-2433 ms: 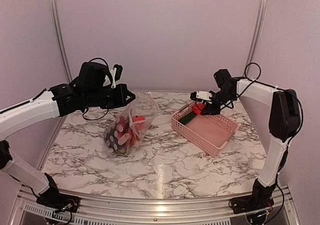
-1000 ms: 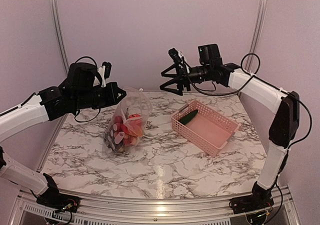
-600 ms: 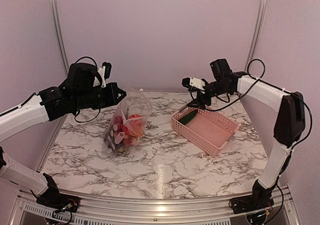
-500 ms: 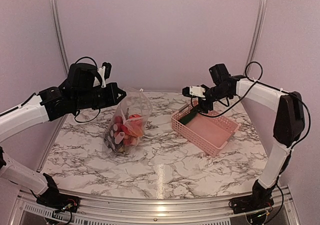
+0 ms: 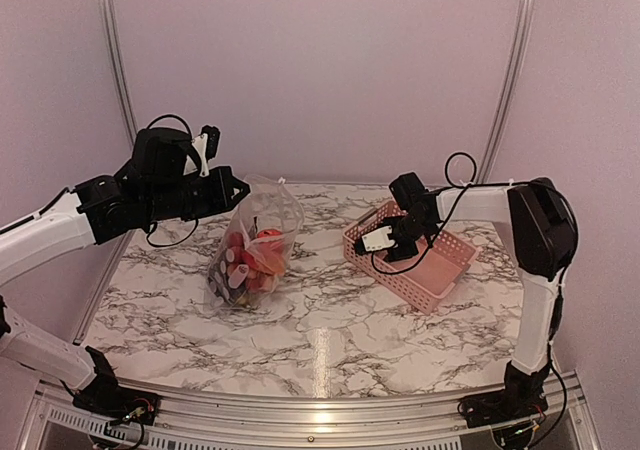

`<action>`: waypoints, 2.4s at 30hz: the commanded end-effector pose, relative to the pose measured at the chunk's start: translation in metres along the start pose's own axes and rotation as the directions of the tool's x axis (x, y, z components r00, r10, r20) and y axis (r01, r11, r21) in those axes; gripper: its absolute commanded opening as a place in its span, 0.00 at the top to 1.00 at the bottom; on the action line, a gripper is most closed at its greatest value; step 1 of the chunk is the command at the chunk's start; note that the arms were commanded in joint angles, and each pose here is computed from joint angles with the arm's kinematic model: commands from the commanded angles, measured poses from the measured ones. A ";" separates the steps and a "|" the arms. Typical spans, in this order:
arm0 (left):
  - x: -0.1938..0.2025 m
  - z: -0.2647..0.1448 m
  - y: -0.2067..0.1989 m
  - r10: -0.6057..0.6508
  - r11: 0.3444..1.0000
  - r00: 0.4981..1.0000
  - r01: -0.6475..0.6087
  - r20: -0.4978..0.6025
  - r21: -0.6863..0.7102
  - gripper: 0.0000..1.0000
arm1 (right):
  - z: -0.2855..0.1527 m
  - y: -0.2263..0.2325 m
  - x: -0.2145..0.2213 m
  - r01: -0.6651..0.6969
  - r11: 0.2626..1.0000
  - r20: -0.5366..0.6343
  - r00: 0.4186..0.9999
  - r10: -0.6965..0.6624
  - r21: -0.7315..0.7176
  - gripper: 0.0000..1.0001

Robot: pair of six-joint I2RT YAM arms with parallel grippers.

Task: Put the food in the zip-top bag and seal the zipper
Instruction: Pick up the fake vegetable from the bin.

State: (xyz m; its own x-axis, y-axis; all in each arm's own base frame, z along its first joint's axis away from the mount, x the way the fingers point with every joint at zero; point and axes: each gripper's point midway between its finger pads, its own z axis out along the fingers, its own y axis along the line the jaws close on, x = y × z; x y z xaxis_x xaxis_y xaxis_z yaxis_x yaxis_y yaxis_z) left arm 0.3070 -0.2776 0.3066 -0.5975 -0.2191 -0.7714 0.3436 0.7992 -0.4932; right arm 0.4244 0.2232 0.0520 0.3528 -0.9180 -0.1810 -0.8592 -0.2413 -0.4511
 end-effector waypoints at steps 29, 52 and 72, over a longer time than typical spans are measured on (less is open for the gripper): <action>0.001 0.006 0.002 -0.008 1.000 1.000 0.008 -0.003 -0.009 1.00 | 0.031 -0.049 0.009 0.086 0.993 -0.056 0.995 -0.082 0.076 0.42; 0.003 0.007 0.002 -0.021 1.000 1.000 0.021 -0.005 0.001 1.00 | 0.049 -0.016 0.034 0.008 0.999 -0.122 0.992 -0.013 -0.043 0.75; 0.000 0.012 -0.005 -0.016 1.000 1.000 0.016 -0.004 0.026 1.00 | -0.083 -0.079 0.021 -0.177 0.972 0.017 0.984 0.176 0.152 0.95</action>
State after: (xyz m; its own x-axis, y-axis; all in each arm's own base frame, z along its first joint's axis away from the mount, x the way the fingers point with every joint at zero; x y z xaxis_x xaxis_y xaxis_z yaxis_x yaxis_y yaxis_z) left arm 0.3092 -0.2832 0.2938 -0.6232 -0.2156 -0.7518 0.3317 0.7977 -0.5037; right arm 0.4716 0.1918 0.1213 0.2454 -0.9548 -0.1676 -0.8269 -0.1159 -0.5503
